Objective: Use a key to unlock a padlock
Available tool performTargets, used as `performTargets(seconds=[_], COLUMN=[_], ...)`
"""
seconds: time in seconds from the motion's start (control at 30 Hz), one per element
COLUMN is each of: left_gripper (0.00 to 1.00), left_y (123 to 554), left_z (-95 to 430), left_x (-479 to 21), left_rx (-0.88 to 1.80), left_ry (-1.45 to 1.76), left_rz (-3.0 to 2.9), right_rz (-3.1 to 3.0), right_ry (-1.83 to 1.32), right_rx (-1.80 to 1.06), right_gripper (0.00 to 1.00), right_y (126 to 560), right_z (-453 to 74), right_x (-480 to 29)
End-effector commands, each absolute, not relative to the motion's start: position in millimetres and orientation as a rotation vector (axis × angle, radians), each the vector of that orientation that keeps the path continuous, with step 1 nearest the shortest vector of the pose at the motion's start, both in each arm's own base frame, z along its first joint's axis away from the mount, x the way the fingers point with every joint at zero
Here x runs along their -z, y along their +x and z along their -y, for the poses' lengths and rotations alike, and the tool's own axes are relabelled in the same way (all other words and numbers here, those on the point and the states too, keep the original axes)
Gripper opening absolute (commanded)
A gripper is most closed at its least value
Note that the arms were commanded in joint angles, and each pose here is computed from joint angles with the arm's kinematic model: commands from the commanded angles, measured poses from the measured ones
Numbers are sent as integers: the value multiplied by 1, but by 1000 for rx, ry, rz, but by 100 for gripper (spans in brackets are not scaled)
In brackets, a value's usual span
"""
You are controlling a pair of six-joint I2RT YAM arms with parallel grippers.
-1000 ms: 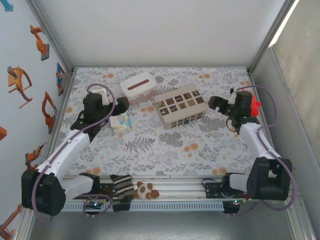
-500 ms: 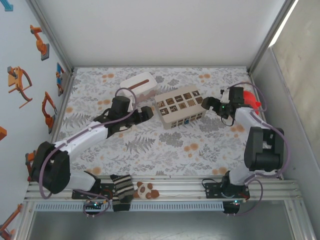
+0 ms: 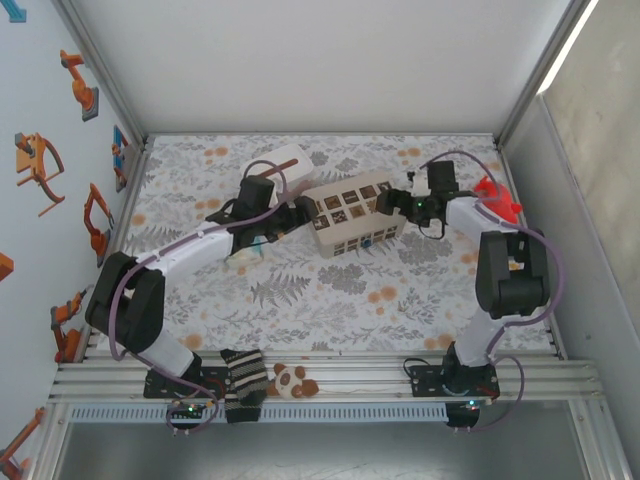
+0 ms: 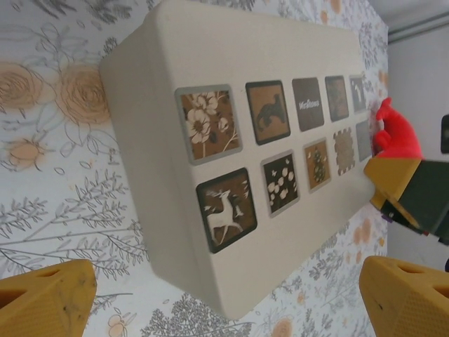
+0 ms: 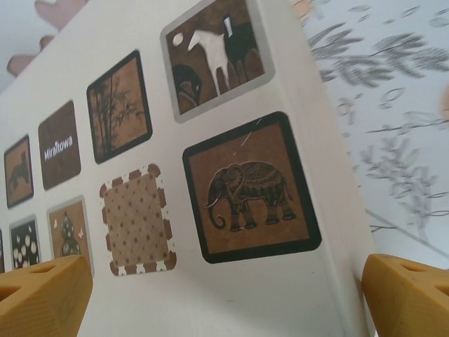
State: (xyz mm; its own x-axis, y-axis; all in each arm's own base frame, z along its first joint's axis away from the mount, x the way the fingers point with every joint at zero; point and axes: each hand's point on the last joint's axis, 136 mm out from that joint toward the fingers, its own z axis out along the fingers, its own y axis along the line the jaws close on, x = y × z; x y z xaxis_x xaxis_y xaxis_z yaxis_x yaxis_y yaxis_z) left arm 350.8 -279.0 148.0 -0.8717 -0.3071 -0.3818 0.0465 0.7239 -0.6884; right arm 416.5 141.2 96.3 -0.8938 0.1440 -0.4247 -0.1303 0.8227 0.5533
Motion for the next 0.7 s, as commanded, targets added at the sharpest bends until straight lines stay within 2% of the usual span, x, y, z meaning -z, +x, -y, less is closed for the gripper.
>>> performTargets(seconds=[0.0, 0.17, 0.33, 0.5, 0.67], left_gripper=[96, 96, 96, 96, 96], left_y=[359, 359, 352, 349, 347], left_z=[250, 202, 176, 172, 166], left_x=[-169, -187, -202, -222, -246], left_rx=[892, 737, 617, 601, 579], left_ry=[-211, -233, -212, -146, -102], left_rz=[-2406, -2361, -2311, -2259, -2176], right_rz=[-2562, -2564, -2549, -2531, -2604], right_ry=[-93, -148, -135, -19, 67], right_rx=[-874, -871, -841, -607, -422], right_gripper=[97, 97, 97, 95, 86], right_y=[403, 382, 373, 362, 301], right_z=[-170, -202, -215, -177, -135], right_x=[-106, -106, -107, -126, -141])
